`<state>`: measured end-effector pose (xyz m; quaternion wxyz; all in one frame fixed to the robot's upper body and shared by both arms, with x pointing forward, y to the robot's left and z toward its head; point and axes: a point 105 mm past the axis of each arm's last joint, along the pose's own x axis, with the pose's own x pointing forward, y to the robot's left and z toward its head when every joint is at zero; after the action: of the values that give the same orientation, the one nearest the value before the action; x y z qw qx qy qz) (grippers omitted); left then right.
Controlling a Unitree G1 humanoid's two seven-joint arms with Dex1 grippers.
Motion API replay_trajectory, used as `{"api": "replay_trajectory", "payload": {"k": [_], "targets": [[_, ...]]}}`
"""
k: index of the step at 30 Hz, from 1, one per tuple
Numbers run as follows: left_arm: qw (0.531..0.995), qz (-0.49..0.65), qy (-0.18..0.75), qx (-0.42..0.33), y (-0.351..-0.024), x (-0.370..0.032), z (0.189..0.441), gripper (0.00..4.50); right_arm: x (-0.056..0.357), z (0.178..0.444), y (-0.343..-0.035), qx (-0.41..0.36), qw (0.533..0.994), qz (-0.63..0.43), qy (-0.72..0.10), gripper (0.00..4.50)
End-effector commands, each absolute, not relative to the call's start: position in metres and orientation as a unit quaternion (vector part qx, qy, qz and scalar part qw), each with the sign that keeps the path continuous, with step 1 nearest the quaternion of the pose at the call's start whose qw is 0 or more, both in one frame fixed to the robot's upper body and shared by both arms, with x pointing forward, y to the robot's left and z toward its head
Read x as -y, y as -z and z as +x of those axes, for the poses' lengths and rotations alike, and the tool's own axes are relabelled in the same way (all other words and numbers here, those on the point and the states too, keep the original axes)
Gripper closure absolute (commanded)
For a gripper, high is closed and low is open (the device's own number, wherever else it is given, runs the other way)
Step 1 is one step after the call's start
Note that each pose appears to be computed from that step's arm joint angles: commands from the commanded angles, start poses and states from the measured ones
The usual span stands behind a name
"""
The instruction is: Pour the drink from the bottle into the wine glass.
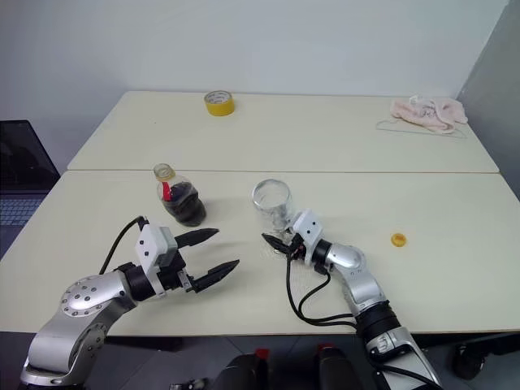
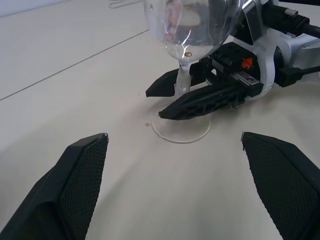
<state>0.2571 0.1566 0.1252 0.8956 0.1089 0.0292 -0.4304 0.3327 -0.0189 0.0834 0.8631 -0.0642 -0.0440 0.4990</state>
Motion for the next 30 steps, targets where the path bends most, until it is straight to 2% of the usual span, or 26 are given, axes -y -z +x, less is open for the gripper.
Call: {"api": "replay_trajectory", "payload": {"k": [1,4,13,21,26,30], "targets": [[0.897,0.118,0.426,-0.009,-0.134,-0.156,0.259,0.0,0.02,0.334,-0.1,0.075,0.863,-0.063,-0.496,1.0],[0.899,0.119,0.422,-0.007,-0.135,-0.155,0.26,0.0,0.023,0.335,-0.103,0.078,0.865,-0.062,-0.492,0.03],[0.908,0.105,0.405,-0.006,-0.138,-0.155,0.263,0.0,0.056,0.314,-0.11,0.077,0.869,-0.08,-0.482,0.03],[0.919,0.103,0.38,-0.007,-0.133,-0.161,0.264,0.0,0.073,0.277,-0.122,0.061,0.849,-0.104,-0.514,0.03],[0.95,0.105,0.294,0.01,-0.129,-0.177,0.264,0.0,0.081,0.249,-0.145,0.045,0.832,-0.097,-0.544,0.03],[0.982,0.087,0.163,0.027,-0.126,-0.207,0.266,0.0,0.084,0.233,-0.154,0.022,0.821,-0.093,-0.562,0.03]]}}
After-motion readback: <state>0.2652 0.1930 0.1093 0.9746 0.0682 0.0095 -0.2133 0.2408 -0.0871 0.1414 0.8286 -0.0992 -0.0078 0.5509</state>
